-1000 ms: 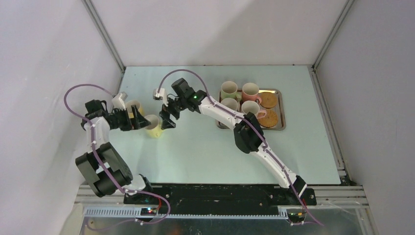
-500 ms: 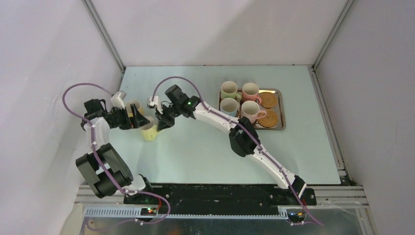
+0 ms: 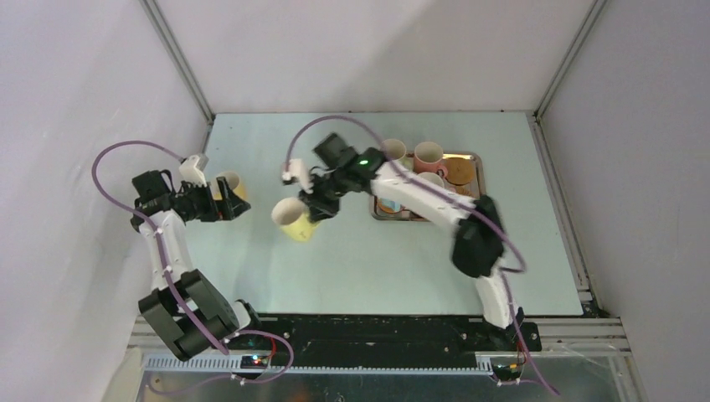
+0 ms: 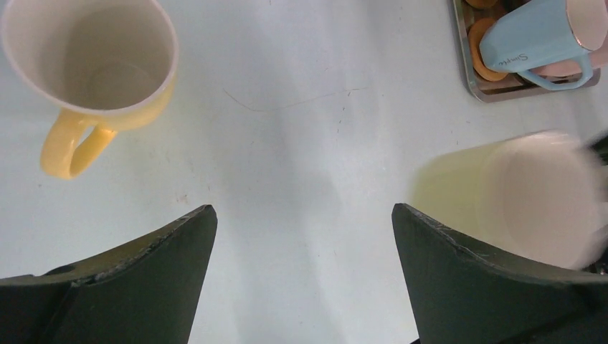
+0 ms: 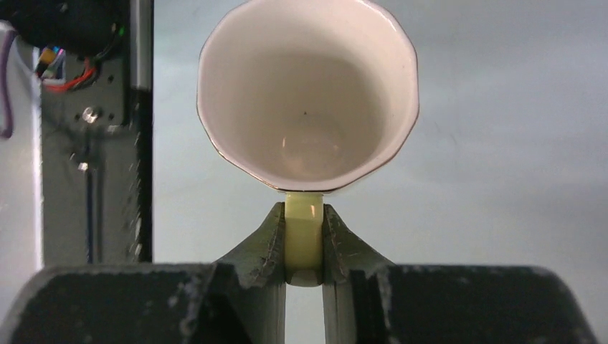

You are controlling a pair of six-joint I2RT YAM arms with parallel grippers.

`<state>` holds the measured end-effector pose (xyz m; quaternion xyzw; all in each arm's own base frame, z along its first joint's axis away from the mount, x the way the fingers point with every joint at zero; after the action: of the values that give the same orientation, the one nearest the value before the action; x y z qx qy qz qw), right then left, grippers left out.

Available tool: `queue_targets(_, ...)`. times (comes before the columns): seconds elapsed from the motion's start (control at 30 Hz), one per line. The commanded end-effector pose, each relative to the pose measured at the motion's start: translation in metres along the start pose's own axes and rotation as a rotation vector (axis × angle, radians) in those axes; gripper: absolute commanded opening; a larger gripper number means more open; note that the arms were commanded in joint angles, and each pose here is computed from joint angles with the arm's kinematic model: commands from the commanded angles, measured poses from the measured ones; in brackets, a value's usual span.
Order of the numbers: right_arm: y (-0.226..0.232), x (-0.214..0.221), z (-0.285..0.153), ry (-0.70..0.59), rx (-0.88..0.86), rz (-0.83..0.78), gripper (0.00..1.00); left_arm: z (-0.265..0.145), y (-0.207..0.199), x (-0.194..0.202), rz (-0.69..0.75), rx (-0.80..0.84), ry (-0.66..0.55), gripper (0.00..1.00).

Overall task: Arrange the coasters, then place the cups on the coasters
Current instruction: Pick up the cup at the center of the board.

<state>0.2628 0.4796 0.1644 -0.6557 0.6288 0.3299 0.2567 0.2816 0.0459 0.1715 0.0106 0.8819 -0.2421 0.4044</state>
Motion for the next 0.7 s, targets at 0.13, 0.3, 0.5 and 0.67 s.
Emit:
queue_targets(0.13, 0.036, -0.028, -0.224, -0.291, 0.426, -0.106, 0.0, -0.029, -0.02, -0.007, 0.065, 0.041, -0.008, 1.0)
queue_targets(0.3, 0.041, 0.023, -0.334, -0.458, 0.689, -0.038, 0.0, -0.029, -0.028, 0.014, 0.082, 0.127, 0.074, 1.0)
queue_targets(0.5, 0.022, 0.1, -0.392, -0.42, 0.939, 0.122, 0.0, -0.019, -0.035, 0.034, 0.035, 0.241, 0.109, 1.0)
queue_targets(0.67, -0.017, 0.16, -0.411, -0.368, 1.119, 0.317, 0.0, -0.016, -0.03, 0.043, 0.032, 0.204, 0.112, 1.0)
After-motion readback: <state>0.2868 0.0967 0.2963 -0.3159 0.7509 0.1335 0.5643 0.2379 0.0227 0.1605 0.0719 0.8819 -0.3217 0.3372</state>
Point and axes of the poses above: each gripper's point midway between its finger pads, its own z axis out along the fingers, its own y axis along the line the jaws close on, x = y × z, the point moved 1 cm from there along -z, back along the fingers, and after that the axes turned 2 degrees about -z, right-handed, at the moved point
